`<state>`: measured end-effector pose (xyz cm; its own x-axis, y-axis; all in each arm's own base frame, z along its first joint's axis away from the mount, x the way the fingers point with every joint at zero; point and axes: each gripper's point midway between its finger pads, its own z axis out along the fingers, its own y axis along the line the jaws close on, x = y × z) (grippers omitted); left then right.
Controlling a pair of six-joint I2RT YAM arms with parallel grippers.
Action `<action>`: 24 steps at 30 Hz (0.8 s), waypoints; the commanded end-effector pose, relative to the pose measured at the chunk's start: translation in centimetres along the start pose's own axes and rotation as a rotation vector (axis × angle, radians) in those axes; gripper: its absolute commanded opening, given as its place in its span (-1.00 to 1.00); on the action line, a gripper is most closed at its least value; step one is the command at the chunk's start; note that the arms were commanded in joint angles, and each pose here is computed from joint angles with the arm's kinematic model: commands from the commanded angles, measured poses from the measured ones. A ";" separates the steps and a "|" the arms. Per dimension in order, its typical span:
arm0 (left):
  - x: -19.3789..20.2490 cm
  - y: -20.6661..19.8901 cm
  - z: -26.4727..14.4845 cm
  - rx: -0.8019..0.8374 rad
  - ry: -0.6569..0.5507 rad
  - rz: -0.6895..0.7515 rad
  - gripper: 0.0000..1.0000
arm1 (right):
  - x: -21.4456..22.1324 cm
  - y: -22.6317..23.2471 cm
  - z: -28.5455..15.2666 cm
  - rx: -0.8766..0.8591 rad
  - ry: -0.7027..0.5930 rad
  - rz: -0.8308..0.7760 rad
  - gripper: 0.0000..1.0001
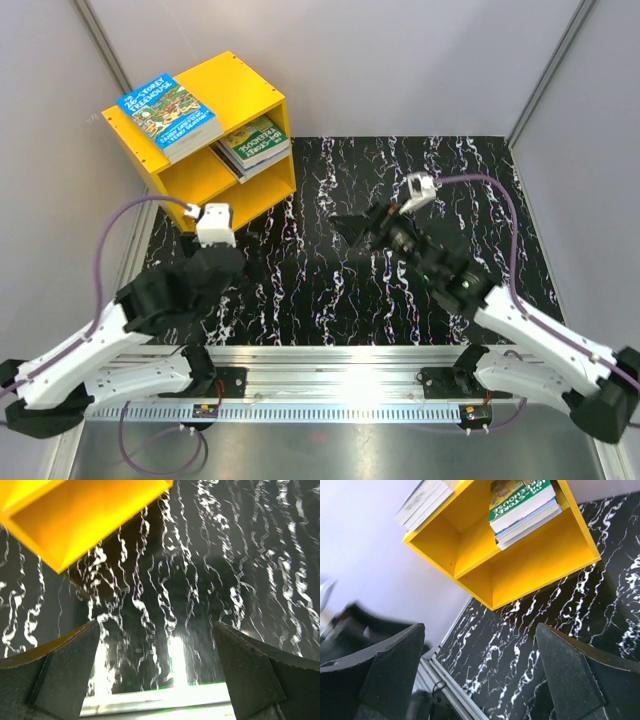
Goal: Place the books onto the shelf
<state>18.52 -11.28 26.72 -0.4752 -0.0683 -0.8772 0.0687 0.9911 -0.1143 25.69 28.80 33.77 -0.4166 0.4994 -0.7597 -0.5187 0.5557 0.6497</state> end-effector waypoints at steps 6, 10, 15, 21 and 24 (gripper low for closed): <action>-6.1 1.2 7.1 -0.045 -0.049 -0.108 0.97 | 1.5 -2.4 -5.8 -0.021 -0.044 -0.075 1.00; -6.6 6.4 8.9 -0.182 -0.177 -0.116 0.97 | 1.2 -3.7 -7.0 0.032 -0.069 -0.077 0.99; -2.3 13.4 12.6 -0.329 -0.397 -0.274 0.97 | 2.0 -4.6 -8.3 0.051 -0.022 -0.168 0.99; -1.8 16.9 13.6 -0.367 -0.587 -0.269 0.97 | 2.6 -6.9 -9.4 0.172 0.039 -0.209 1.00; -1.2 18.5 15.4 -0.438 -0.535 -0.215 0.97 | 3.3 -7.4 -9.7 0.168 0.050 -0.236 0.99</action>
<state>30.36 4.40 11.08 -0.2102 -0.2400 -0.9478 -0.4215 0.8969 -0.1336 20.88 20.77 26.14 -0.3727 0.3516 -0.8588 -0.4745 0.7231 0.5020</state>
